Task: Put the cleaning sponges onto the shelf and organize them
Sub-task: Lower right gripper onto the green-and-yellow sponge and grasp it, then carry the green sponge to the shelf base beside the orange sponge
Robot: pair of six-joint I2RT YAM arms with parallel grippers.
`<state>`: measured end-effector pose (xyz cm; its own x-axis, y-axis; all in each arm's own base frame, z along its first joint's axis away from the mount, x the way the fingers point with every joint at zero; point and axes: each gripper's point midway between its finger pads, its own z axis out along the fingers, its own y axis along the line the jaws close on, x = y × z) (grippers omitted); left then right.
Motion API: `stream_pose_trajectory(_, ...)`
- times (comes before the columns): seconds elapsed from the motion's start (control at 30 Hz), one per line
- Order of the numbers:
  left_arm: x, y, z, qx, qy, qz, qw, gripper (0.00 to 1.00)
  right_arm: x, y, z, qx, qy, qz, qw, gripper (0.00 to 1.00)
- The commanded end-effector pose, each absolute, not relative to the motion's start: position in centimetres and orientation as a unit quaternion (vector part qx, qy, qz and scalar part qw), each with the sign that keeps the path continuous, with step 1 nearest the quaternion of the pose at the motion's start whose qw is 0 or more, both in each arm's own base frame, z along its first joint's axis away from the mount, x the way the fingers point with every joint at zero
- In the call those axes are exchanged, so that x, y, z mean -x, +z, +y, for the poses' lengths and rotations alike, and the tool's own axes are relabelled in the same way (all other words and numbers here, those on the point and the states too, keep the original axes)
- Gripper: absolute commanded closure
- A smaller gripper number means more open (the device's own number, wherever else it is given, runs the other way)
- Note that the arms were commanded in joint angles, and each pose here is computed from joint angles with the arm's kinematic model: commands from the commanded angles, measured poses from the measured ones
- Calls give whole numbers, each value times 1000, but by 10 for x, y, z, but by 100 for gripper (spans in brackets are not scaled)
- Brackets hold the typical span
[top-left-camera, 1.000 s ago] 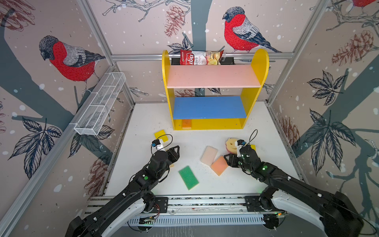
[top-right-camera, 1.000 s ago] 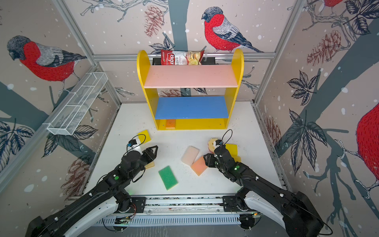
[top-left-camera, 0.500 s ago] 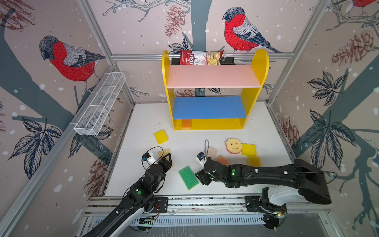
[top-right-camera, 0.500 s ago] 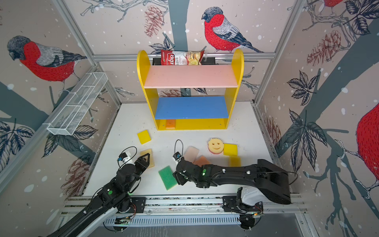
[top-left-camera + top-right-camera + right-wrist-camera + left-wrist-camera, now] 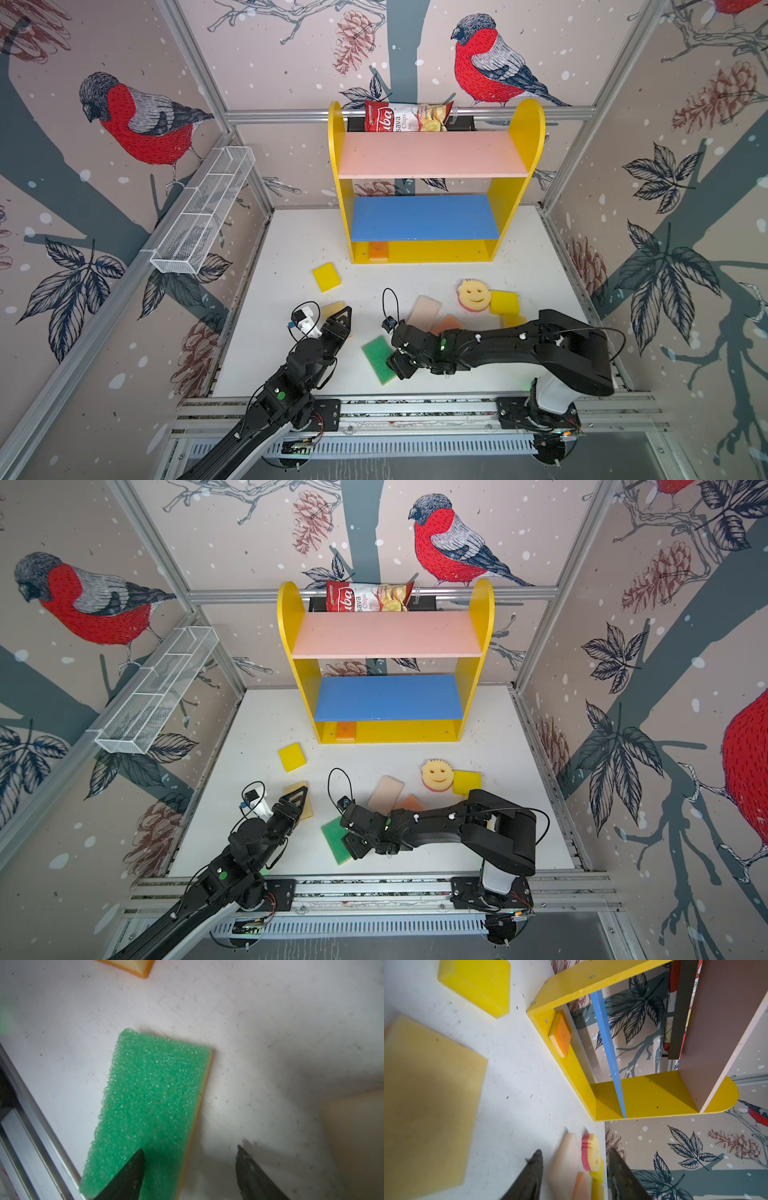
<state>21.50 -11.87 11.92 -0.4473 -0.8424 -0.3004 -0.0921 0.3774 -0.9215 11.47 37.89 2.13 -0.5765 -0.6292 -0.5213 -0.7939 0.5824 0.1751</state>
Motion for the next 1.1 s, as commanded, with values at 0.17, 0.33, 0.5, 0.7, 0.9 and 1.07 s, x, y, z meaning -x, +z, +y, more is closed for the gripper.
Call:
stream_pose_trajectory(0.17,-200,54,-106,317,-337,804,374,49,-127,9,384,384,252,876,145,84)
stream_pose_trajectory(0.33,-201,56,-106,311,-321,813,373,49,-162,18,377,347,264,886,159,100)
stream_pose_trajectory(0.5,-204,62,-101,314,-313,808,387,48,-198,43,375,318,274,886,195,100)
stream_pose_trajectory(0.7,-209,79,-97,308,-307,801,411,45,-232,77,374,291,285,880,245,100)
stream_pose_trajectory(0.9,-216,98,-92,294,-287,797,443,38,-268,94,357,250,273,887,278,100)
stream_pose_trajectory(1.07,-222,112,-83,296,-265,786,474,33,-296,103,326,192,273,895,298,100)
